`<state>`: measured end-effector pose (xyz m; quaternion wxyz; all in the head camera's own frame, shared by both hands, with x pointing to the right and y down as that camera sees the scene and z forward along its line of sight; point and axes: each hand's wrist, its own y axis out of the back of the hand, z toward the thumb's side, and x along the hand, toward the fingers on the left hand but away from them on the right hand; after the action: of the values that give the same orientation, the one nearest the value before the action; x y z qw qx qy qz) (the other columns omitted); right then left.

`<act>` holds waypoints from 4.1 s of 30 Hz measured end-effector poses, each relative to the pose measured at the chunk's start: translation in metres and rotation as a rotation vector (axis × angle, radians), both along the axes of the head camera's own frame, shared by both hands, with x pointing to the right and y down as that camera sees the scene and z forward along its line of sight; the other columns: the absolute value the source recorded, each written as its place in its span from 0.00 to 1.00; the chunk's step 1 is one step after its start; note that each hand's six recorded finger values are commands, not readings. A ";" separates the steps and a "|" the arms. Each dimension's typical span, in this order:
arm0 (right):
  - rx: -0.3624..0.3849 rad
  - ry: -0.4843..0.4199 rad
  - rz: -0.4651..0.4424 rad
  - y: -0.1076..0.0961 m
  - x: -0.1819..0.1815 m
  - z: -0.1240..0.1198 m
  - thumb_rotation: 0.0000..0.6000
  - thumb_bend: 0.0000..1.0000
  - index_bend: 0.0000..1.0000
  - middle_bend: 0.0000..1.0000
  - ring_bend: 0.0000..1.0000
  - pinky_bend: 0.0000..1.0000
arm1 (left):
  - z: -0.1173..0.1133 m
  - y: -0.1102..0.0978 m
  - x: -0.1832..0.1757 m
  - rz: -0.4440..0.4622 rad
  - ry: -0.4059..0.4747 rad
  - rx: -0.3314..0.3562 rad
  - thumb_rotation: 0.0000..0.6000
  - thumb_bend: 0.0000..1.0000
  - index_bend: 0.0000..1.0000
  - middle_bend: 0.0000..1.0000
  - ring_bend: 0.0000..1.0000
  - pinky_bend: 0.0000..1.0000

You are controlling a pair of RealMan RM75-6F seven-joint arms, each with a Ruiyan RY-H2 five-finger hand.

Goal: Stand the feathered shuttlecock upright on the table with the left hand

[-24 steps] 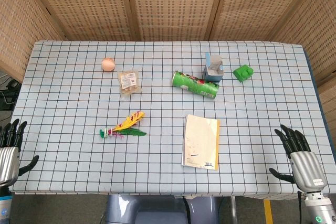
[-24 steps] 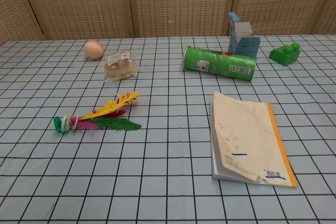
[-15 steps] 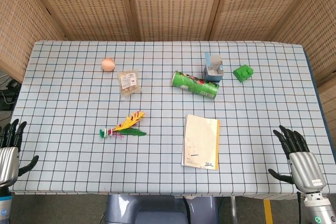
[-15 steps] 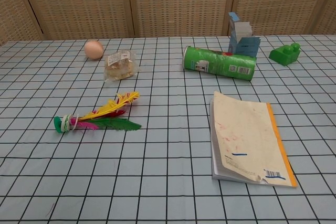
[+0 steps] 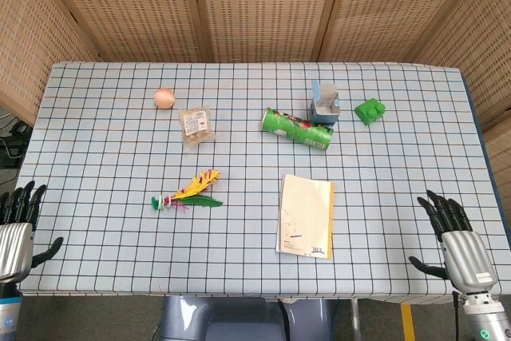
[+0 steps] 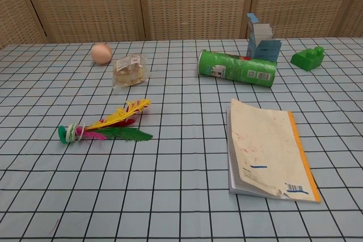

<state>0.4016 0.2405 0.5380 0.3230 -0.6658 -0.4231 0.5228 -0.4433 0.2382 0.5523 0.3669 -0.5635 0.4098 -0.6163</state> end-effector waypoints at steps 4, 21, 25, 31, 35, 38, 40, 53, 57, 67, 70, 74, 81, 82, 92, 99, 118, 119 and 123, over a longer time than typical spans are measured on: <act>-0.003 -0.004 0.005 0.000 0.001 0.000 1.00 0.07 0.00 0.00 0.00 0.02 | 0.002 -0.001 0.004 0.002 0.010 -0.012 1.00 0.22 0.00 0.00 0.00 0.00; -0.020 -0.009 0.040 -0.004 0.010 0.005 1.00 0.07 0.00 0.00 0.00 0.02 | 0.029 -0.085 0.039 0.032 -0.006 -0.133 1.00 0.23 0.00 0.00 0.00 0.00; -0.026 -0.005 0.048 -0.006 0.013 0.008 1.00 0.07 0.00 0.00 0.00 0.02 | 0.039 -0.113 0.055 0.042 -0.030 -0.169 1.00 0.24 0.00 0.00 0.00 0.00; -0.033 0.001 0.055 -0.007 0.016 0.011 1.00 0.07 0.00 0.00 0.00 0.02 | 0.064 -0.143 0.095 0.071 -0.062 -0.228 1.00 0.24 0.08 0.00 0.00 0.00; -0.033 0.000 0.055 -0.007 0.016 0.012 1.00 0.07 0.00 0.00 0.00 0.02 | 0.084 -0.151 0.133 0.091 -0.060 -0.269 1.00 0.24 0.16 0.00 0.00 0.00; -0.036 0.000 0.056 -0.007 0.016 0.013 1.00 0.07 0.00 0.00 0.00 0.02 | 0.097 -0.155 0.161 0.101 -0.057 -0.290 1.00 0.24 0.19 0.00 0.00 0.00; -0.036 -0.001 0.058 -0.007 0.017 0.014 1.00 0.07 0.00 0.00 0.00 0.02 | 0.104 -0.159 0.178 0.107 -0.063 -0.299 1.00 0.24 0.21 0.00 0.00 0.00; -0.027 -0.031 0.076 -0.010 0.021 0.011 1.00 0.07 0.00 0.00 0.00 0.02 | 0.134 -0.157 0.240 0.103 -0.104 -0.348 1.00 0.24 0.34 0.00 0.00 0.00; -0.022 -0.047 0.066 -0.010 0.019 0.009 1.00 0.07 0.00 0.00 0.00 0.02 | 0.141 -0.149 0.256 0.094 -0.126 -0.355 1.00 0.23 0.37 0.00 0.00 0.00; -0.004 -0.072 0.058 -0.010 0.016 0.003 1.00 0.07 0.00 0.00 0.00 0.02 | 0.150 -0.143 0.278 0.095 -0.171 -0.352 1.00 0.21 0.38 0.00 0.00 0.00; -0.002 -0.079 0.057 -0.010 0.016 0.002 1.00 0.07 0.00 0.00 0.00 0.02 | 0.153 -0.141 0.282 0.097 -0.177 -0.355 1.00 0.19 0.38 0.00 0.00 0.00; -0.002 -0.087 0.057 -0.010 0.016 0.002 1.00 0.07 0.00 0.00 0.00 0.02 | 0.156 -0.137 0.288 0.104 -0.187 -0.355 1.00 0.16 0.41 0.00 0.00 0.00; 0.002 -0.097 0.050 -0.010 0.014 0.000 1.00 0.07 0.00 0.00 0.00 0.02 | 0.160 -0.135 0.295 0.105 -0.203 -0.346 1.00 0.15 0.43 0.00 0.00 0.00; 0.004 -0.099 0.048 -0.010 0.014 0.000 1.00 0.07 0.00 0.00 0.00 0.02 | 0.160 -0.135 0.295 0.103 -0.202 -0.346 1.00 0.15 0.43 0.00 0.00 0.00; 0.016 -0.110 0.048 -0.010 0.014 -0.004 1.00 0.07 0.00 0.00 0.00 0.02 | 0.165 -0.133 0.297 0.116 -0.238 -0.345 1.00 0.15 0.43 0.00 0.00 0.00; 0.029 -0.118 0.049 -0.010 0.013 -0.006 1.00 0.06 0.00 0.00 0.00 0.02 | 0.172 -0.129 0.295 0.132 -0.256 -0.357 1.00 0.16 0.44 0.00 0.00 0.00; 0.076 -0.151 0.075 -0.014 0.020 -0.014 1.00 0.06 0.00 0.00 0.00 0.02 | 0.178 -0.116 0.303 0.195 -0.273 -0.383 1.00 0.45 0.60 0.00 0.00 0.00; 0.076 -0.151 0.076 -0.014 0.021 -0.015 1.00 0.06 0.00 0.00 0.00 0.02 | 0.178 -0.116 0.304 0.197 -0.271 -0.381 1.00 0.46 0.60 0.00 0.00 0.00; 0.074 -0.150 0.074 -0.014 0.020 -0.014 1.00 0.06 0.00 0.00 0.00 0.02 | 0.173 -0.117 0.307 0.206 -0.254 -0.367 1.00 0.48 0.60 0.00 0.00 0.00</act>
<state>0.4213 0.2267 0.5237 0.2953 -0.6747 -0.4892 0.4672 -0.1366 0.1215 0.7257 0.3680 -0.5777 0.1820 -0.7055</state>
